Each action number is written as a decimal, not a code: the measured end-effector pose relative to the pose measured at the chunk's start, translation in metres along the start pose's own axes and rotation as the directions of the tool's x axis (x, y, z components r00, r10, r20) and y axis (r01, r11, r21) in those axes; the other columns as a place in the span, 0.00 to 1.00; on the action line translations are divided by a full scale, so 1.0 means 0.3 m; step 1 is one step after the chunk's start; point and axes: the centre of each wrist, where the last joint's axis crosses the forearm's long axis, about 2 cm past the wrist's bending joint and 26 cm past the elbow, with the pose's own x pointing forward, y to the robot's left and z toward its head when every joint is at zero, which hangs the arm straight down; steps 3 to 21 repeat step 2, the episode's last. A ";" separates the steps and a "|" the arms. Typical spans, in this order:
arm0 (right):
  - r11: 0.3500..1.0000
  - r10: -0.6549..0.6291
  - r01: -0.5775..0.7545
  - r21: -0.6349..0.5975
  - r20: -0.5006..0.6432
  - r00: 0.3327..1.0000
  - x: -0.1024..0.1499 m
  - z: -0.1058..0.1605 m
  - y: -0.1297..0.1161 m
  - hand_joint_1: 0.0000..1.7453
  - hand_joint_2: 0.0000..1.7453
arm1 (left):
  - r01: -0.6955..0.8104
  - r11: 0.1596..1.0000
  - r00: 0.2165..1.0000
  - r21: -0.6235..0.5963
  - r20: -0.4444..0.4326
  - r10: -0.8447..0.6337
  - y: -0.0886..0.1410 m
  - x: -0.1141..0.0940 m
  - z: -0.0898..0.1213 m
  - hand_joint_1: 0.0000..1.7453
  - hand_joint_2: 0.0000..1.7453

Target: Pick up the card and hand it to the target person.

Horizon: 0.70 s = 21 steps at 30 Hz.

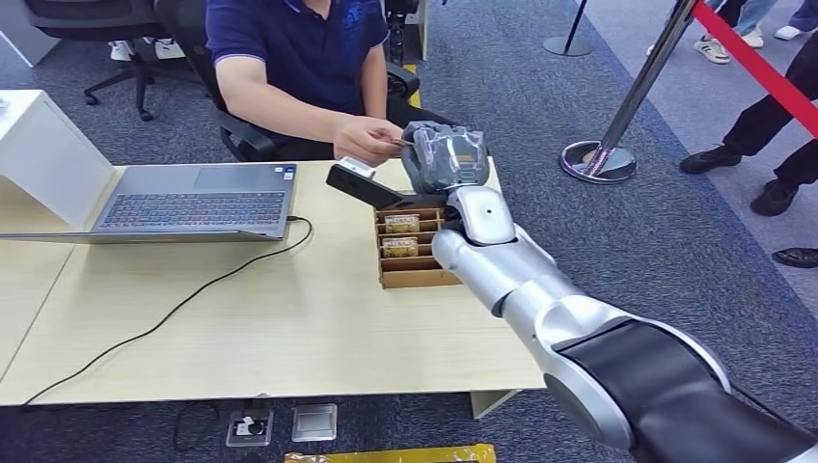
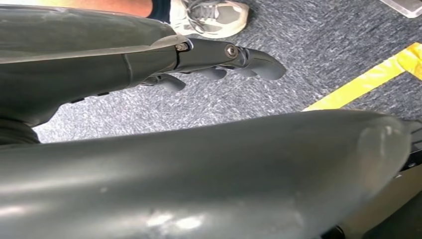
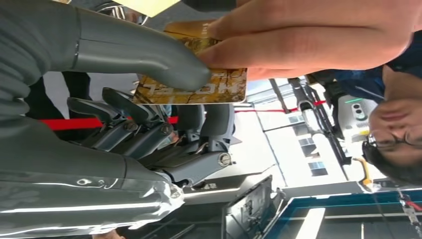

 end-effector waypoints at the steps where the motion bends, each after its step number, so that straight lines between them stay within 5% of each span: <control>1: 1.000 -0.001 0.001 0.005 -0.001 1.000 0.000 0.003 0.003 1.00 1.00 | 0.000 1.000 1.000 0.000 0.000 0.000 0.000 0.000 0.000 0.00 0.00; 21: 1.000 -0.001 0.001 0.008 -0.002 1.000 0.000 0.004 0.005 1.00 1.00 | 0.000 1.000 1.000 0.000 0.000 0.000 0.000 0.000 0.000 0.00 0.00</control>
